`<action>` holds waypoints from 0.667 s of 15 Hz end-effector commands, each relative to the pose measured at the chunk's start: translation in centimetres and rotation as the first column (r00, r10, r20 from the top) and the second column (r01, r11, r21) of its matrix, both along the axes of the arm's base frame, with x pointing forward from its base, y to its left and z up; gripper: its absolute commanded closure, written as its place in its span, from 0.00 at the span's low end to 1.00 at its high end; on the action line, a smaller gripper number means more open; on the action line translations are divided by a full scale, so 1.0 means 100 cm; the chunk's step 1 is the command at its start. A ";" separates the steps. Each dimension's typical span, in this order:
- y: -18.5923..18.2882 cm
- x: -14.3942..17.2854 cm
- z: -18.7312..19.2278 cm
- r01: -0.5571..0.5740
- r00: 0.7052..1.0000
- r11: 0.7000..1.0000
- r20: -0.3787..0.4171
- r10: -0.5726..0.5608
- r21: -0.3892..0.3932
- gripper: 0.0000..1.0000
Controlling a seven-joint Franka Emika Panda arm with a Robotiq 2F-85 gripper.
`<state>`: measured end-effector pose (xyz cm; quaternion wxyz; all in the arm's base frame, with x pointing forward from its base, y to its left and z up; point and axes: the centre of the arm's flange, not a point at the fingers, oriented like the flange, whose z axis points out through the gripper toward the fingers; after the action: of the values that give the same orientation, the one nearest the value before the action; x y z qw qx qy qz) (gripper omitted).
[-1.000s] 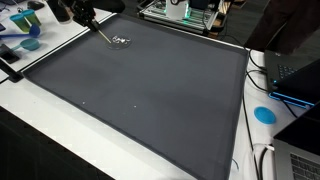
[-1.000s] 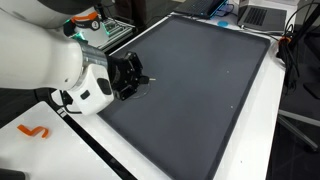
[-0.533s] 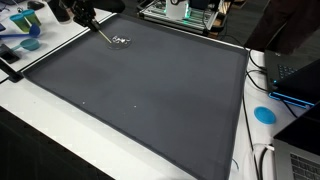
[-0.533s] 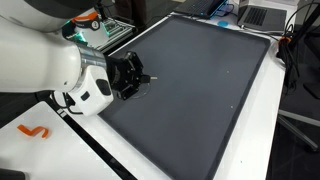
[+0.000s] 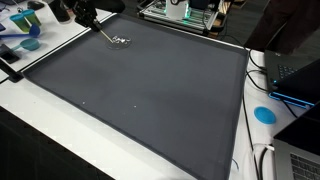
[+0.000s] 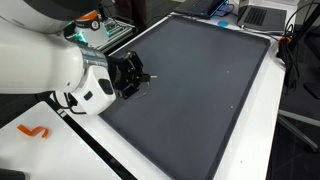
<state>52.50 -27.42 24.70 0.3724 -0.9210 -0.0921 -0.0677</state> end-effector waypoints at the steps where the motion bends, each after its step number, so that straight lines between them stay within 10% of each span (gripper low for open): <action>1: -0.004 -0.003 -0.004 -0.036 0.999 0.999 -0.007 0.036 0.005 0.96; 10: 0.001 -0.008 -0.006 -0.103 0.992 0.994 -0.075 0.101 -0.022 0.96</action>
<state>51.88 -27.13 24.31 0.3698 -0.9214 -0.1146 -0.0345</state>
